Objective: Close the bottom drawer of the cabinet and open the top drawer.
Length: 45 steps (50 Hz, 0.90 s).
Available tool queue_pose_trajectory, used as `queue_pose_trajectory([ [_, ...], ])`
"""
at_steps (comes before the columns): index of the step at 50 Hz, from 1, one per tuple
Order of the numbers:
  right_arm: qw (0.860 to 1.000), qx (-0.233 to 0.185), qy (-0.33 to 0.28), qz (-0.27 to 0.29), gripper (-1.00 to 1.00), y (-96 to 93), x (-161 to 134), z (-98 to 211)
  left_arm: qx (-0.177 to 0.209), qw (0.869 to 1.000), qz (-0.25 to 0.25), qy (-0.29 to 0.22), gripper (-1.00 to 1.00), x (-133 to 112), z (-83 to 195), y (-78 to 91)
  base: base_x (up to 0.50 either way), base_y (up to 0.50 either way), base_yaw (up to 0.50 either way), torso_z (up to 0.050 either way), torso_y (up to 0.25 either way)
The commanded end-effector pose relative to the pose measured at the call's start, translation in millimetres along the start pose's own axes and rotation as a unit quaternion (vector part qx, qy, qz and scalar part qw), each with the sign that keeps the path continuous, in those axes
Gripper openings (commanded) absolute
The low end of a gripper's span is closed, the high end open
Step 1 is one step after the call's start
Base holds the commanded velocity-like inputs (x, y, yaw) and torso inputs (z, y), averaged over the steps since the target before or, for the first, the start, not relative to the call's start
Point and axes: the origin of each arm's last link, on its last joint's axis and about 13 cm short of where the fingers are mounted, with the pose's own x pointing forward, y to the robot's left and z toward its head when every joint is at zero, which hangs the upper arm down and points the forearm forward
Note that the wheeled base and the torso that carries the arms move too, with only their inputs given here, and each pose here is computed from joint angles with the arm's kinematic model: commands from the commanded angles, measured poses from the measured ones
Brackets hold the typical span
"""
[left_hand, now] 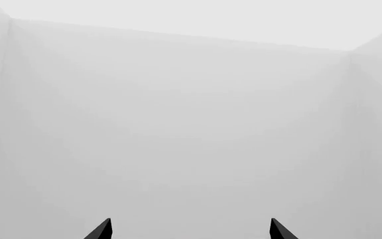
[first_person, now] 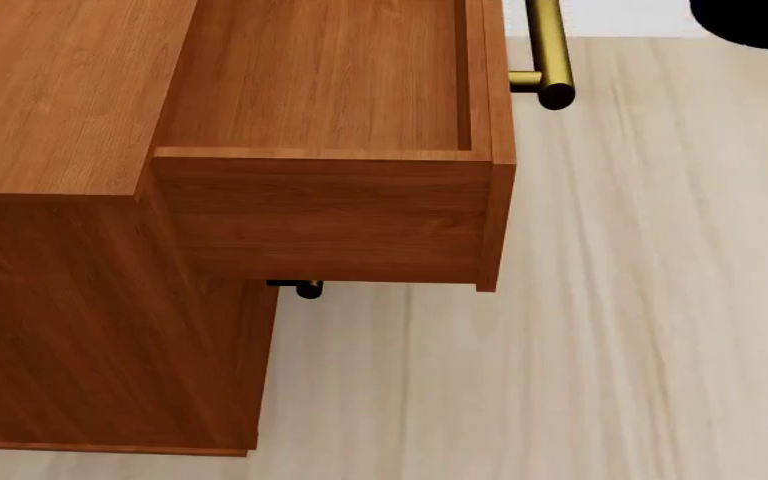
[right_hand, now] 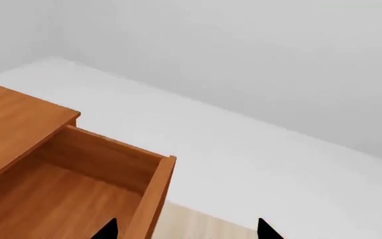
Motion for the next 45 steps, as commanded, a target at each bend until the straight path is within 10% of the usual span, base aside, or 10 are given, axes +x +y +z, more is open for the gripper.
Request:
queue_pose_trajectory([
  [1,0.999,-0.043,0.03,0.009,1.0,0.3,12.3,18.3,-0.001,1.0,0.0,0.0,1.0,-0.6,-0.7,0.5,0.0,0.0,0.0,0.0,0.0],
  [45,0.983,-0.127,0.113,0.066,1.0,31.7,72.6,5.3,-0.003,1.0,0.015,0.001,1.0,-2.4,-6.3,8.9,0.0,0.0,0.0,0.0,0.0],
])
